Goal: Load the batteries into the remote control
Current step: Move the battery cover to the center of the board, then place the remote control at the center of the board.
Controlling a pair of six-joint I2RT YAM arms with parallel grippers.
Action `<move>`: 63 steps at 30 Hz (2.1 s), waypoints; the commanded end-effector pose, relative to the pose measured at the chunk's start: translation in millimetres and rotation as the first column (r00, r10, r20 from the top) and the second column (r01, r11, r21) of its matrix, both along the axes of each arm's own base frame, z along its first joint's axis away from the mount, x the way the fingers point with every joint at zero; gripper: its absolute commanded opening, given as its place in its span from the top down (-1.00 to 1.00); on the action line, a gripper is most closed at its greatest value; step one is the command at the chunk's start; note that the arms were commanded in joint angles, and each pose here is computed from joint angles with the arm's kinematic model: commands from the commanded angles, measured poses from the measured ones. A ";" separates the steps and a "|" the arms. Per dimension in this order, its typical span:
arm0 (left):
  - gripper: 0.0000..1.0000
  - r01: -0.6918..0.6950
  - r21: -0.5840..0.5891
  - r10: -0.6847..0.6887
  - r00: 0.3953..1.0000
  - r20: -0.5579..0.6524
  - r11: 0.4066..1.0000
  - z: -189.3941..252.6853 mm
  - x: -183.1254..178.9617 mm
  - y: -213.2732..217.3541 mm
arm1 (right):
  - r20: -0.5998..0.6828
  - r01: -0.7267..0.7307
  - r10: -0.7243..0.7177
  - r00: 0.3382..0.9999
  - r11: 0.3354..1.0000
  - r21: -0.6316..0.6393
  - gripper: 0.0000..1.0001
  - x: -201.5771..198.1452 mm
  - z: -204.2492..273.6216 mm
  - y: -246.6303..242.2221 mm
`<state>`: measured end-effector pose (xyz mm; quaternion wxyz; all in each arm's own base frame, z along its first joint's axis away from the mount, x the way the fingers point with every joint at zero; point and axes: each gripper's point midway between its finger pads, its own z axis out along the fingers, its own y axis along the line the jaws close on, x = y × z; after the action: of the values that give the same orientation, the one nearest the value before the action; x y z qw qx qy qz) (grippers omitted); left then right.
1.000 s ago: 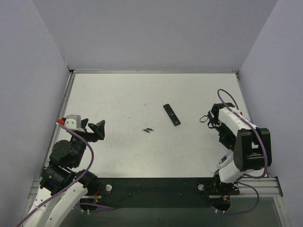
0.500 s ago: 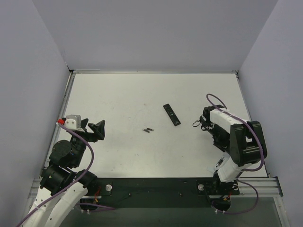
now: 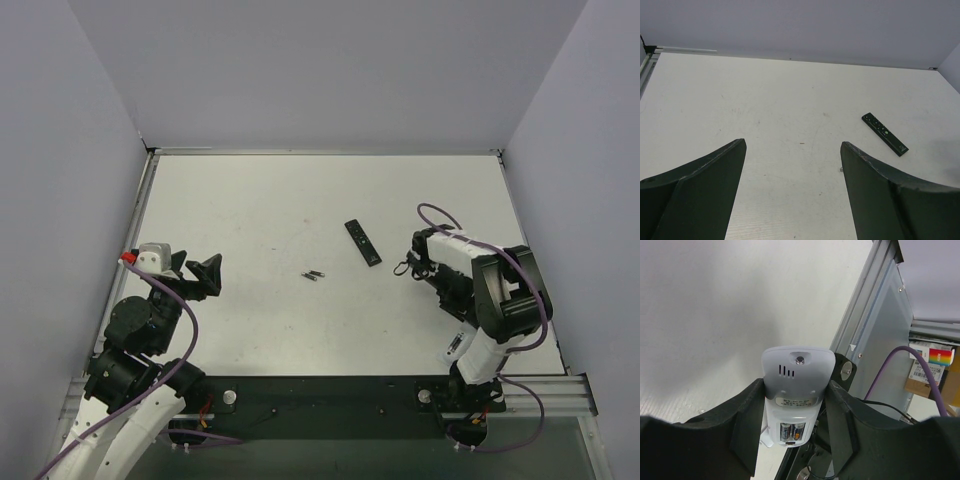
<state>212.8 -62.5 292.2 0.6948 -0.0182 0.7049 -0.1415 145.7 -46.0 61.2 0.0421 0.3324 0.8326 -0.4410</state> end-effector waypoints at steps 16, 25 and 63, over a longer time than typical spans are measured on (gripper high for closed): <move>-0.74 -0.017 -0.025 0.017 0.999 0.037 1.000 11.0 -0.9 3.9 | 0.208 -0.149 0.111 0.972 0.972 0.179 1.00 71.0 -12.8 88.9; -0.74 -0.026 -0.020 0.026 0.999 0.027 0.999 7.6 0.4 5.1 | 0.327 -0.422 0.330 0.886 0.866 0.269 1.00 135.6 -3.8 183.2; -0.73 0.204 -0.516 -0.298 0.949 -0.106 0.832 -68.8 20.8 -75.9 | 0.718 -0.753 0.682 -0.140 -0.544 0.370 1.00 75.0 26.0 367.8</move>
<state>234.7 -114.9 211.1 0.5924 -0.0822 0.7429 -0.3007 210.6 295.9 54.4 0.1666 -0.4244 0.8774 0.1493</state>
